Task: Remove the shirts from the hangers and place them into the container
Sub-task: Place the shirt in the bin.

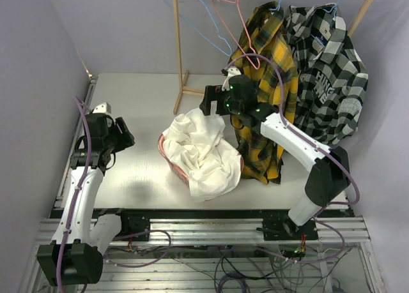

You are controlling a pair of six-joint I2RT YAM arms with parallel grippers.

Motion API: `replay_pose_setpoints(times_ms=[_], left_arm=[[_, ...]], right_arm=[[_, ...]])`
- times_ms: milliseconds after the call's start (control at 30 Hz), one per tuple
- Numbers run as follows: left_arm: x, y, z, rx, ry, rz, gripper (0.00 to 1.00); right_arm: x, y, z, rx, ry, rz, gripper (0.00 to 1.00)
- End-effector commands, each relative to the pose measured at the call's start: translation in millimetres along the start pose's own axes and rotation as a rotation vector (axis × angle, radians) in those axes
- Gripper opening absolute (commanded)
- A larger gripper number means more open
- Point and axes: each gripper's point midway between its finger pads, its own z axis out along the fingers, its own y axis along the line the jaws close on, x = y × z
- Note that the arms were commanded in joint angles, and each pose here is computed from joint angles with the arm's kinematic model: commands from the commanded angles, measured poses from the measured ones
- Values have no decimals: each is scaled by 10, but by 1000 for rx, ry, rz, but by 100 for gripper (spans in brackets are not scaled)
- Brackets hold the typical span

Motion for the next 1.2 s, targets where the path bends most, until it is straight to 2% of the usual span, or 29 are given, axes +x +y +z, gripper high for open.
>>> replay_pose_setpoints(times_ms=[0,267,333,433,533,567,600,1167], left_arm=[[27,-55,-1,29,2,12,69],[27,-61,-2,31,2,13,69],[27,-63,-3,32,2,13,69],[26,-62,-3,31,2,13,69],[31,-68,1,35,5,14,69],[31,-67,4,35,5,14,69],[37,-67,6,35,7,14,69],[41,-66,15,34,11,13,69]], right_arm=[[86,32,244,-65,17,22,98],[191,175,472,-152,64,24,98],[202,217,494,-175,72,24,91],[203,289,481,-215,80,22,64],[152,359,410,-253,64,20,30],[127,391,366,-268,56,16,11],[107,404,333,-277,52,13,0],[-588,1002,-965,-539,-211,-111,0]])
